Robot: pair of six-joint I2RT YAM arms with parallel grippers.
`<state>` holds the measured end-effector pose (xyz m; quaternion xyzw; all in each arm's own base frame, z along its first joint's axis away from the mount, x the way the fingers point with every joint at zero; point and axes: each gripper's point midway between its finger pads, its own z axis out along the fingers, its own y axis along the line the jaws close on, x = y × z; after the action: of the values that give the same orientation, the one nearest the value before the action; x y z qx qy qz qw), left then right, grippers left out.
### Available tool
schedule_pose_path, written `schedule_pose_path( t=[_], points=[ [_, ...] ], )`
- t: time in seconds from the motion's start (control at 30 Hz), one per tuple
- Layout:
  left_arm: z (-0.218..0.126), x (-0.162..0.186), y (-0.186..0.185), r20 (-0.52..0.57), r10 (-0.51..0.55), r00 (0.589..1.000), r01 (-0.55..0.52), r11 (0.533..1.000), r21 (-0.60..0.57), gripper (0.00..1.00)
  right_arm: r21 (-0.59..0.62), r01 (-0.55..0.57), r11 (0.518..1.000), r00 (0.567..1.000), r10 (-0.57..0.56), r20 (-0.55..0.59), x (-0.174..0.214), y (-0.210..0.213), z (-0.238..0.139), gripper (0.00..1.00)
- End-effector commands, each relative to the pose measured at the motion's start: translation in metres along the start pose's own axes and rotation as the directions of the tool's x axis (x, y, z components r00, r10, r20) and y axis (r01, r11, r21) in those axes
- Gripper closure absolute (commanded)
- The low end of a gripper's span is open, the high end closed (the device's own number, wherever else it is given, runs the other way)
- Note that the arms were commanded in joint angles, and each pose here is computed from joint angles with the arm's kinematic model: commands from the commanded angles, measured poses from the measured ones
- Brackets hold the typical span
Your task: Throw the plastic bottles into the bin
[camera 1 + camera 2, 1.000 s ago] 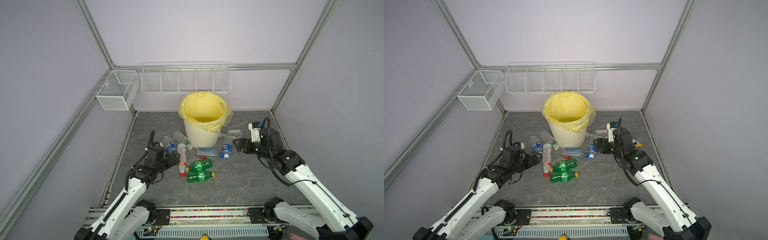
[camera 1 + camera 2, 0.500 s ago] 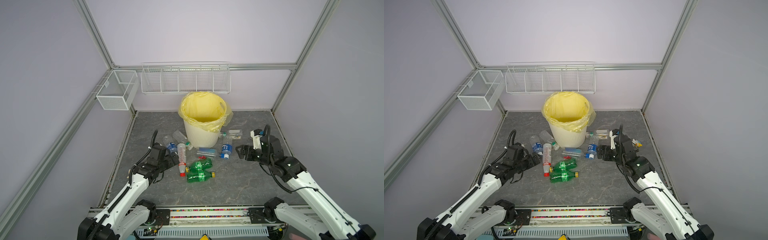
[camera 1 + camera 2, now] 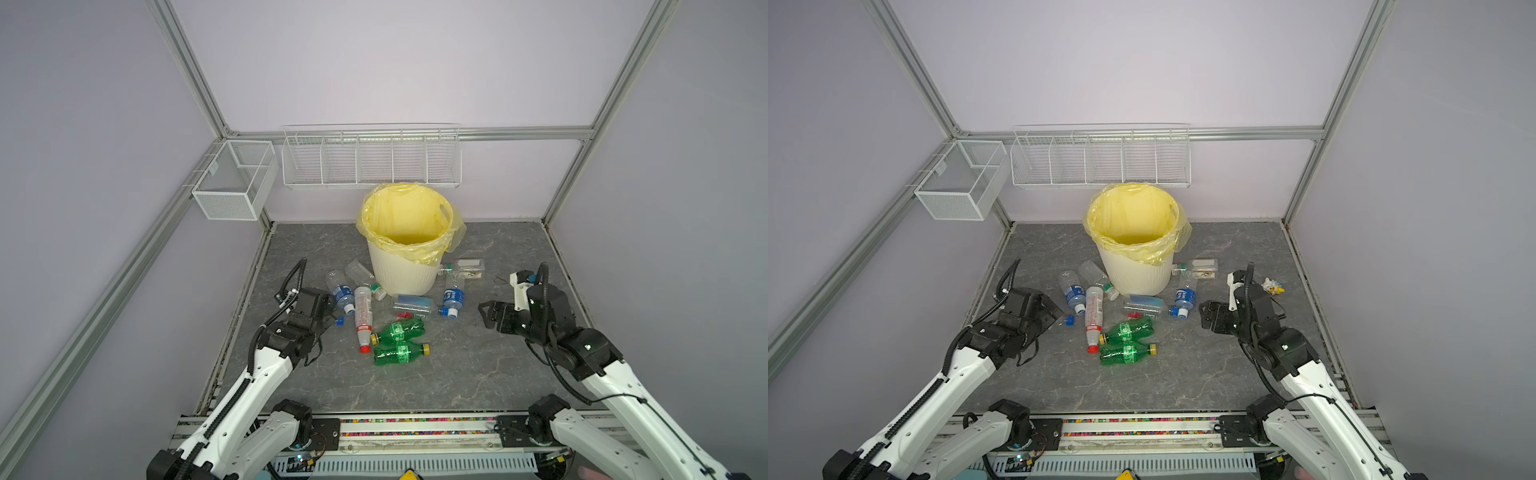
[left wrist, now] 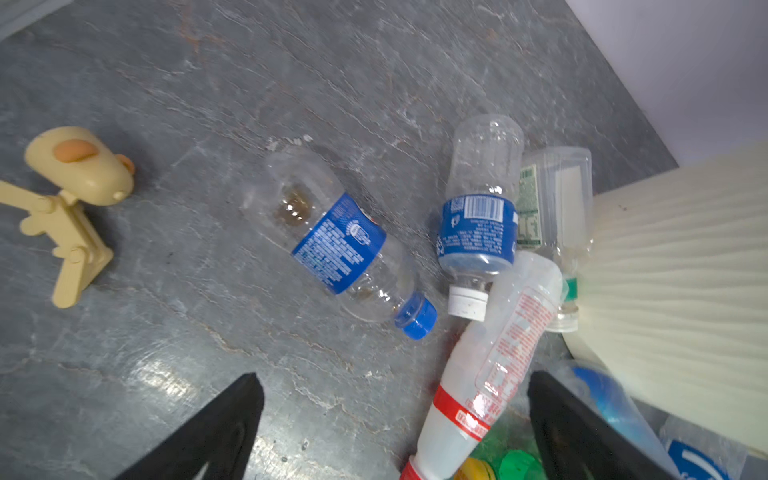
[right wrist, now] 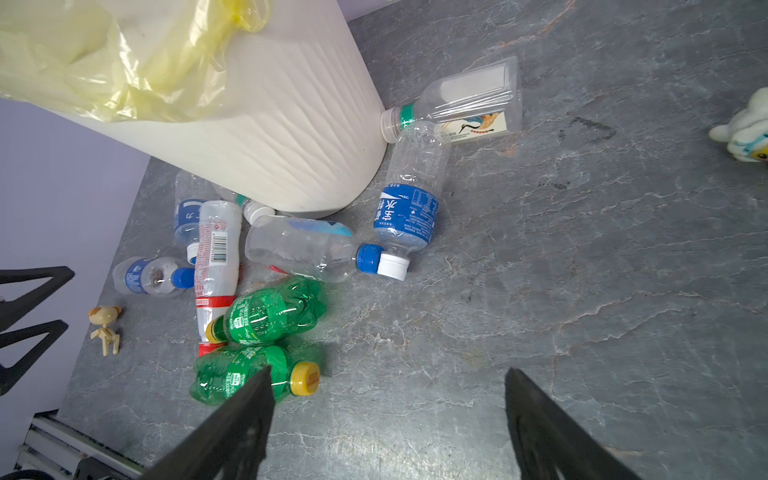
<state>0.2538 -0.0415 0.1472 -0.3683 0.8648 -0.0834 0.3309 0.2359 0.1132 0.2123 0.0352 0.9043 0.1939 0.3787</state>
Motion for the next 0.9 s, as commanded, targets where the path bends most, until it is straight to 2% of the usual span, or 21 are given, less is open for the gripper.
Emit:
schedule_pose_path(
  t=[0.0,0.17,0.4,0.87],
  points=[
    [-0.002,-0.013,0.017,0.048,-0.114,0.992,0.118,0.989,-0.088,0.00,0.068,-0.018,0.998,1.000,0.019,-0.005,0.009,-0.016,-0.005,0.12],
    [0.011,-0.016,0.025,0.003,-0.175,0.985,0.173,0.973,-0.155,0.00,0.074,-0.030,0.997,1.000,0.030,0.009,0.011,-0.020,-0.014,0.12],
    [0.024,-0.027,0.026,0.042,-0.183,0.982,0.188,0.959,-0.211,0.02,0.088,-0.043,0.995,0.999,0.043,0.002,0.021,-0.027,-0.016,0.12],
    [0.063,-0.013,0.030,-0.013,-0.269,0.963,0.253,0.922,-0.294,0.05,0.098,-0.065,0.993,0.998,0.066,-0.012,0.024,-0.029,-0.015,0.12]
  ],
)
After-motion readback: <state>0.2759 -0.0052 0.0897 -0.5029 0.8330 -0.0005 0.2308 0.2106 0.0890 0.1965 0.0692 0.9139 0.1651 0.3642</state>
